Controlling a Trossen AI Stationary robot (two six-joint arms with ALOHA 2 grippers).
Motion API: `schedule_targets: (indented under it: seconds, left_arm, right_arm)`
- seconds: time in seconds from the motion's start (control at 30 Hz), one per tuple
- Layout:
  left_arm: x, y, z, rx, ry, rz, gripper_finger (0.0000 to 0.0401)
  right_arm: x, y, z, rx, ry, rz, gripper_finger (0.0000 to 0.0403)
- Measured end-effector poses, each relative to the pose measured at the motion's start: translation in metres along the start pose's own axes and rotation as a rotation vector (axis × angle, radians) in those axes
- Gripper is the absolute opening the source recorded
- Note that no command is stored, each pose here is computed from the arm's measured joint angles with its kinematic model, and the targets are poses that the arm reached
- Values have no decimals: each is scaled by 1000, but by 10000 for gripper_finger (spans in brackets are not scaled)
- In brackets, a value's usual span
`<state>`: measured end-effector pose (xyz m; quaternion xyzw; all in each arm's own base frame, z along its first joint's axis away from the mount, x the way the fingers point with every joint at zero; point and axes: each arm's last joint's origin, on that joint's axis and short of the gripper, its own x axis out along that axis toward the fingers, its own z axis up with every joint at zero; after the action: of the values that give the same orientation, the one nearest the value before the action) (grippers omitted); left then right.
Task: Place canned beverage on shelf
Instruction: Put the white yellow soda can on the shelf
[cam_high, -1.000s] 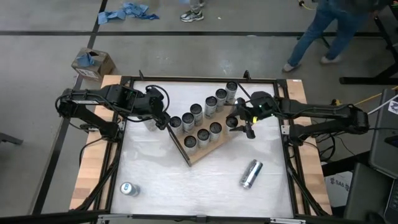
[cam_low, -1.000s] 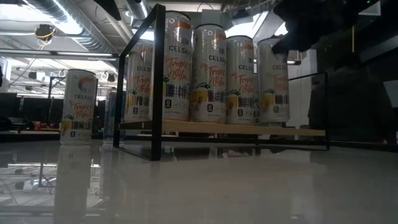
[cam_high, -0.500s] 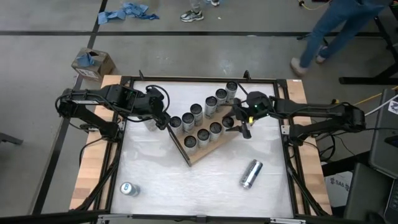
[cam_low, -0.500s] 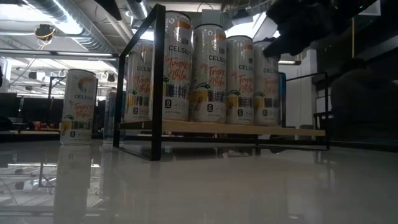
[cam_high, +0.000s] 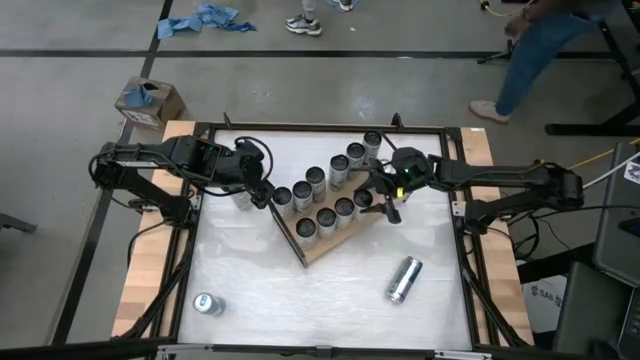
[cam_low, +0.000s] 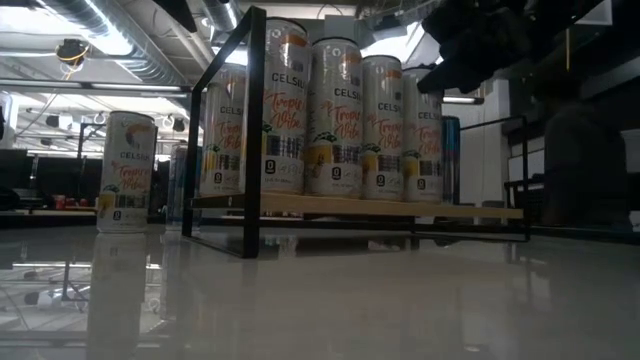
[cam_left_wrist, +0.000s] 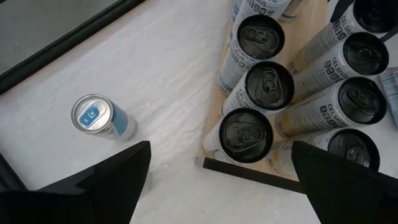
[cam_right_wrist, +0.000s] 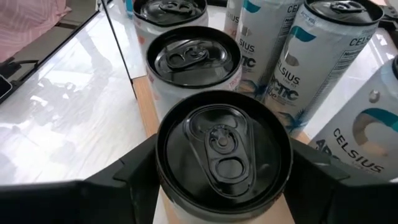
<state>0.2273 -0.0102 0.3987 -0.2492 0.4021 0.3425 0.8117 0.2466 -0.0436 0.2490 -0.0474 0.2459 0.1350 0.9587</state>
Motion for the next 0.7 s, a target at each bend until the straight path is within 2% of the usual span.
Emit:
schedule_targets:
  seconds: [0.7]
  left_arm:
    - [0,0,0,0,0,-1,379]
  right_arm:
    - [9,-4,1,-1,-40,22,255]
